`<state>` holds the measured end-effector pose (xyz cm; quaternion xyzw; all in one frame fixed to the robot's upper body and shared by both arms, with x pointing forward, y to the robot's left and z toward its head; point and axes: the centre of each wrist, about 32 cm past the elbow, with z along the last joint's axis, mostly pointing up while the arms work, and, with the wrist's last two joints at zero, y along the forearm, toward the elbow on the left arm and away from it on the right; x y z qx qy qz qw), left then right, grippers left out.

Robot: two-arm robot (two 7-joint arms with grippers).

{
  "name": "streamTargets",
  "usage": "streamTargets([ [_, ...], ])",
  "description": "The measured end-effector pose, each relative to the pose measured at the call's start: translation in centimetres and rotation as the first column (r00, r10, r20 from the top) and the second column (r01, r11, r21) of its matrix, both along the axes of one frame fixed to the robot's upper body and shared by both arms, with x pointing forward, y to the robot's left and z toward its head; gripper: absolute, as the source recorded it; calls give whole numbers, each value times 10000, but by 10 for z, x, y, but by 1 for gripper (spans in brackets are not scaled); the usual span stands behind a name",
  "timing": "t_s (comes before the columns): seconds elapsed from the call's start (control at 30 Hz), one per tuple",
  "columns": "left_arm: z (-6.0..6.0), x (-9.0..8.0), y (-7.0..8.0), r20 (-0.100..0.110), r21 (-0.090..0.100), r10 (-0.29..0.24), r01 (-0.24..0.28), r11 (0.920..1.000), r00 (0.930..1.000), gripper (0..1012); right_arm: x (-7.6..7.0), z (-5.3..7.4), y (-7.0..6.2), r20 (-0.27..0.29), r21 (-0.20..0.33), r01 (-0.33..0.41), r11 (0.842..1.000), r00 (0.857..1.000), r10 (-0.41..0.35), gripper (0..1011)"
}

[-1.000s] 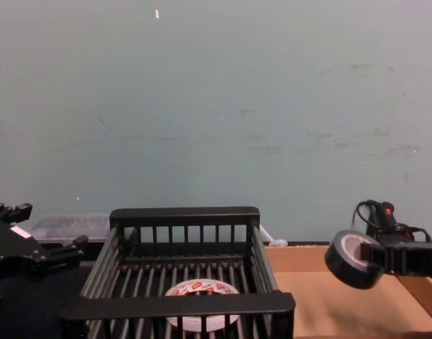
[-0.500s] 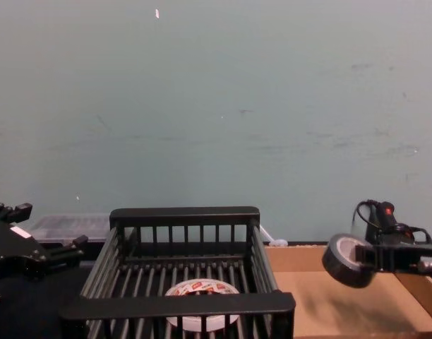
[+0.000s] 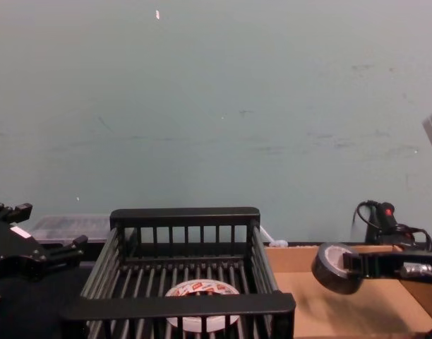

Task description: Pick up the white tape and place it into the black box , Pick up the silver tape and place it into the brown box.

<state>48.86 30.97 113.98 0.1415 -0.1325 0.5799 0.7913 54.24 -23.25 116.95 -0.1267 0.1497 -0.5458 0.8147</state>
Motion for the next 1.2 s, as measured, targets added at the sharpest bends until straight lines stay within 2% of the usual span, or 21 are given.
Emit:
streamTargets([
  [0.37, 0, 0, 0, 0, 0, 0, 0, 10000, 10000, 1001, -1, 0, -1, 23, 21, 28, 10000, 10000, -28, 213],
  [0.47, 0, 0, 0, 0, 0, -1, 1, 10000, 10000, 1001, -1, 0, -1, 26, 28, 34, 10000, 10000, -34, 279],
  [0.5, 0, 0, 0, 0, 0, 0, 0, 10000, 10000, 1001, -2, 1, -1, 29, 29, 35, 10000, 10000, -35, 338],
  [0.57, 0, 0, 0, 0, 0, 0, 0, 10000, 10000, 1001, -2, 1, -1, 30, 31, 38, 10000, 10000, -38, 392],
  [0.6, 0, 0, 0, 0, 0, -1, 1, 10000, 10000, 1002, -2, 1, -1, 33, 31, 41, 10000, 10000, -41, 392],
  [1.03, 0, 0, 0, 0, 0, 0, 0, 10000, 10000, 1001, -2, 1, -1, 36, 41, 58, 10000, 10000, -58, 820],
  [1.2, 0, 0, 0, 0, 0, 0, 0, 10000, 10000, 1001, -2, 1, -1, 36, 45, 56, 10000, 10000, -57, 940],
])
